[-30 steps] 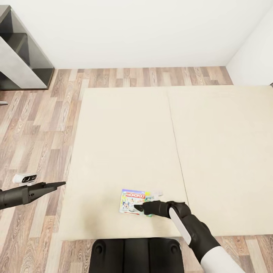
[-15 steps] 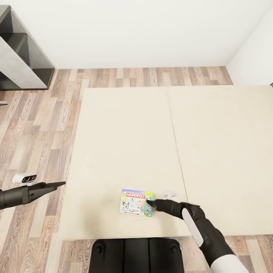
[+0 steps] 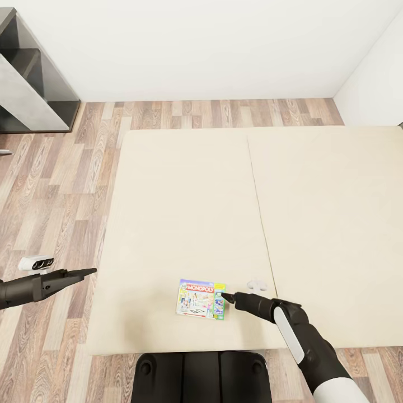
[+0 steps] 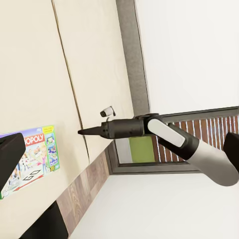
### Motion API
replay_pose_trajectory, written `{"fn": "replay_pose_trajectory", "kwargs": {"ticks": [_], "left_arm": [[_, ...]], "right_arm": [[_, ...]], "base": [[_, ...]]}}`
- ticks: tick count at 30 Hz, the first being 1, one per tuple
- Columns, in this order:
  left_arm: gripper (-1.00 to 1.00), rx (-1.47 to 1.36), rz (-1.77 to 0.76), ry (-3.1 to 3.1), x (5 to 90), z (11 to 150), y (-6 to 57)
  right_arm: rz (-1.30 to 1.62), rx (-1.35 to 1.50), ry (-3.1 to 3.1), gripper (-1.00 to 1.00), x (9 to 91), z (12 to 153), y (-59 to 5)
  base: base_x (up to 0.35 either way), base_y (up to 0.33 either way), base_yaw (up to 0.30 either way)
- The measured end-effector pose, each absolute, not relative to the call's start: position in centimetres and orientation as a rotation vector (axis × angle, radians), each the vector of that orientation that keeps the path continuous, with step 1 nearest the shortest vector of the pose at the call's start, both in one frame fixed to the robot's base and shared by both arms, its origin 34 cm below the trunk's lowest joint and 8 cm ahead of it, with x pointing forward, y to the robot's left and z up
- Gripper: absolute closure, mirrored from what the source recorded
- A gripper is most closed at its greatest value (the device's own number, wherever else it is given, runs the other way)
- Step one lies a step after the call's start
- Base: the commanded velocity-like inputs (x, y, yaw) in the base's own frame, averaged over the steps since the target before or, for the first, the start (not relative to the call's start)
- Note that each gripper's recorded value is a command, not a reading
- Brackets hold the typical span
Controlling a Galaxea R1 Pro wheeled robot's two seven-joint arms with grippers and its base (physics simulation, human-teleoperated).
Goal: Put all the toys in the child's room - the three board games (two on the bed and one on the table), the two jigsaw puzzles on the table, and the tennis ball on the table - inside the toy box on the table in the child's room.
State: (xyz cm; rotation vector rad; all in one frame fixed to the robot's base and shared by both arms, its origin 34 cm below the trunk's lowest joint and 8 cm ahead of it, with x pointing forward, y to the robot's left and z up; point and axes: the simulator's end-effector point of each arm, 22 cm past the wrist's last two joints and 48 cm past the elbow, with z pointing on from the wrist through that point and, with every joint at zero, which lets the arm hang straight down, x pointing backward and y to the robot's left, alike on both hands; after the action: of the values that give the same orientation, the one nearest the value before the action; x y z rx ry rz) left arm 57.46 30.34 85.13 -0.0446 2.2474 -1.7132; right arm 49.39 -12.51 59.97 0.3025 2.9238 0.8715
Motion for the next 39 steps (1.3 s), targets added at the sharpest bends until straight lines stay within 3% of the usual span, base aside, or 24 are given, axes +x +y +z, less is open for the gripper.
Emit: {"fn": "replay_pose_trajectory", "kwargs": {"ticks": [39], "left_arm": [[-1.00,-0.045,-1.714,2.250,57.4,85.1,30.3]], "right_arm": [[0.836,0.338,3.030,-1.00,50.6,56.6,-10.2]], "base": [[0.000,0.000,0.000]]}}
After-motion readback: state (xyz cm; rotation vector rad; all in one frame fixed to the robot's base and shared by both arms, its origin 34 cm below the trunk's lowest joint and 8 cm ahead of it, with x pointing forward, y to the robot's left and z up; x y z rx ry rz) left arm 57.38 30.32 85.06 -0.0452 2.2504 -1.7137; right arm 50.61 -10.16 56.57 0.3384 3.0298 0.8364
